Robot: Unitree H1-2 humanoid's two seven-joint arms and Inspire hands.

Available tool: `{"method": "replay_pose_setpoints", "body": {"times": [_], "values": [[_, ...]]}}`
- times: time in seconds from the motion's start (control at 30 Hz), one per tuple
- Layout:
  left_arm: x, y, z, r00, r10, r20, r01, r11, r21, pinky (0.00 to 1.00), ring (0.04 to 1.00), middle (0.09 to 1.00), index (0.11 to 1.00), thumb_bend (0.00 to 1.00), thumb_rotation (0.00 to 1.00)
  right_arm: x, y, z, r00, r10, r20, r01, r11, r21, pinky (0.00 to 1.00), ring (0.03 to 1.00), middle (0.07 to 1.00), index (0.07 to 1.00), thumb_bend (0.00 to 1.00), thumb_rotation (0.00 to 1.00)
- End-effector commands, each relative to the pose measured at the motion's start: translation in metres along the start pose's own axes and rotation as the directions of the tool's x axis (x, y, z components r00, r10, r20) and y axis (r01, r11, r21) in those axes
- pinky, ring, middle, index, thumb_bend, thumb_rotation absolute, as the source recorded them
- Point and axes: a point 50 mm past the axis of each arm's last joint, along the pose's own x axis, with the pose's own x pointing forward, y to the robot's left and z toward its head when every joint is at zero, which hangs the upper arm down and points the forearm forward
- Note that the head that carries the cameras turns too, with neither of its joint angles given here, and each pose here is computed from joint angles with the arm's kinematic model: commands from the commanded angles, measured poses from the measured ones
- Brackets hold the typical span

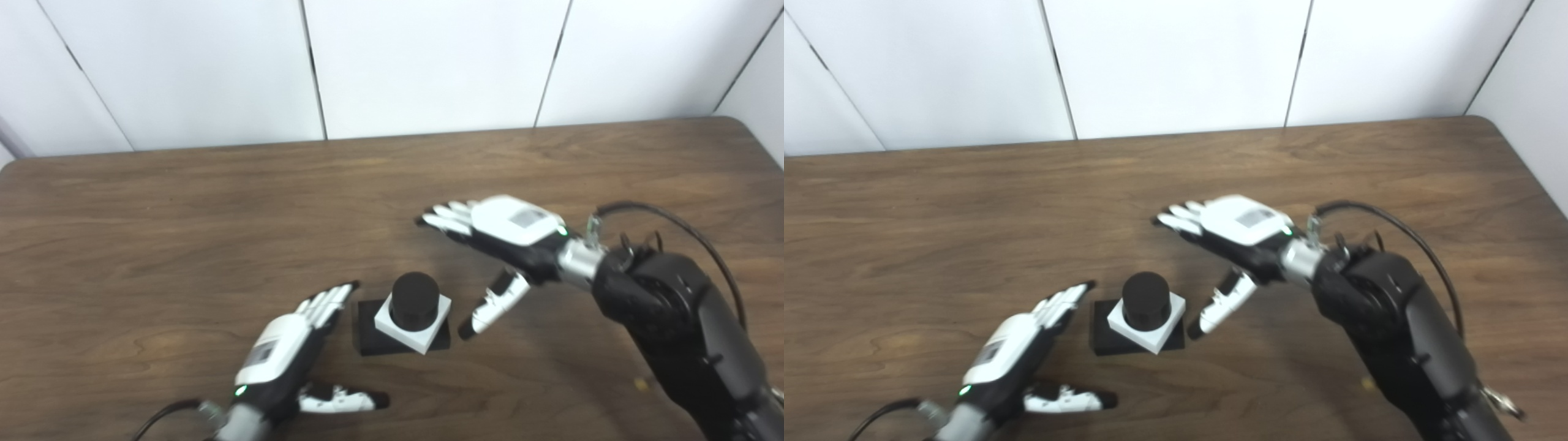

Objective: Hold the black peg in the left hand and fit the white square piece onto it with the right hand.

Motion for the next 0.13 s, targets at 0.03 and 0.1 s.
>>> {"method": "replay_pose_setpoints", "body": {"times": [0.03,0.1], "values": [[-0.008,0.02,0.002,0.982,0.188,0.021,-0.184,0.975,-0.127,0.92,1.0,1.0,1.0,1.0,0.58,-0.012,0.002,-0.013,0.994,-0.108,-0.017,0.109,0.979,0.173,0.96,1.0,1.0,1.0,0.83,0.97],[-0.013,0.025,-0.005,0.957,0.29,-0.016,-0.286,0.93,-0.231,0.95,1.0,1.0,1.0,1.0,0.56,-0.022,0.016,-0.018,0.985,-0.165,-0.041,0.17,0.938,0.301,0.93,1.0,1.0,1.0,0.79,0.99]]}}
